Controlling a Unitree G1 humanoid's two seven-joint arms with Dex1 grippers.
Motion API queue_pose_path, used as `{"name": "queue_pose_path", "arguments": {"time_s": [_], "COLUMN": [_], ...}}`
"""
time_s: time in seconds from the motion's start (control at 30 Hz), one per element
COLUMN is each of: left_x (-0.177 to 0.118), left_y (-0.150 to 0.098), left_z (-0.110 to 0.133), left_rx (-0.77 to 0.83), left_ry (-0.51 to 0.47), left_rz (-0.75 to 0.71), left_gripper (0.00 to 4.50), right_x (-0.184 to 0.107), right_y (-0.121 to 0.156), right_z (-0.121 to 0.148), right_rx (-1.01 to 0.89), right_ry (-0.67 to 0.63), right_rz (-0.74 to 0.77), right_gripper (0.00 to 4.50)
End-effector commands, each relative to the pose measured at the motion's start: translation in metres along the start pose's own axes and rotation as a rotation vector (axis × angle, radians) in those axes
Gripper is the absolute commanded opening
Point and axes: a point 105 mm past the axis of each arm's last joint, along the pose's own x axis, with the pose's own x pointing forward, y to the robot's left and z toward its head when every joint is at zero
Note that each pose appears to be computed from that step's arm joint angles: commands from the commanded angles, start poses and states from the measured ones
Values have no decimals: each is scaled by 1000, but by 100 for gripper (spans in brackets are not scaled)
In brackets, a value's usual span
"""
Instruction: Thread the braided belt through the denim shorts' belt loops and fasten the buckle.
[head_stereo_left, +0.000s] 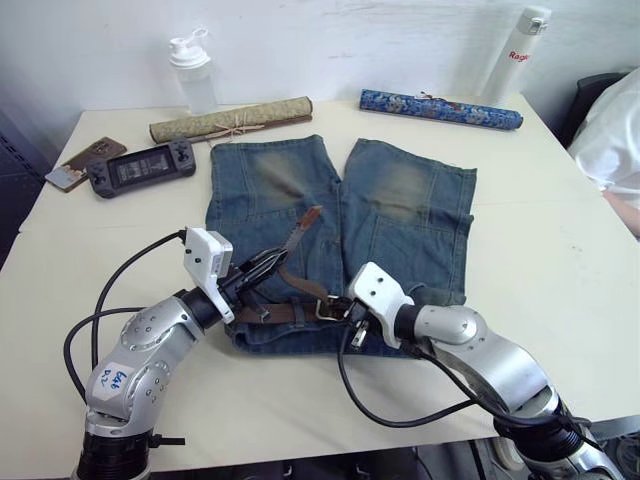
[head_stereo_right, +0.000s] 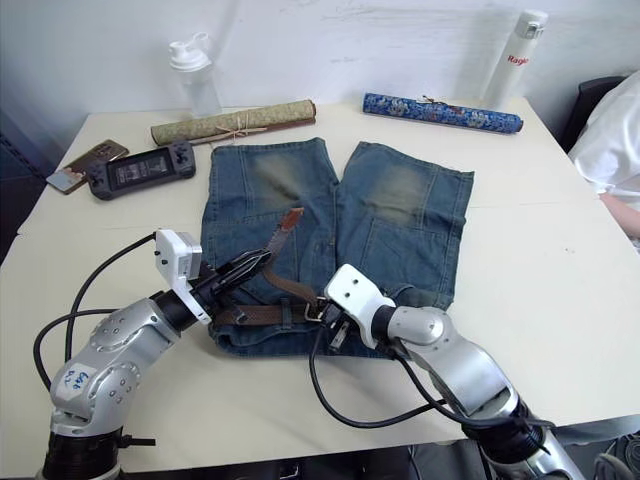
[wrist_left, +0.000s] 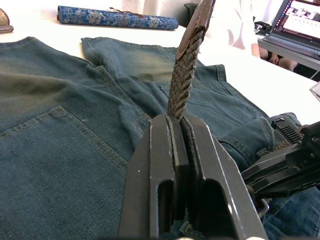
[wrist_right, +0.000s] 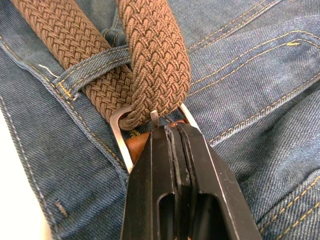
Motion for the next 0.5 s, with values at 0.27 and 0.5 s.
{"name": "queue_pose_path", "arguments": {"time_s": [0.27,0.5], "left_x": [0,0], "left_y": [-1,0], "left_z": [14,15], "left_rx": [49,51], "left_ry": [-39,-39], "left_rz": [-1,-6], "left_gripper": [0,0], "right_x": [15,13], "right_y": [11,9], "right_z": [-10,-19], "right_rx": [-267,-406], "right_ry": [96,138], "right_rz": [74,83], "right_gripper": [4,4]}}
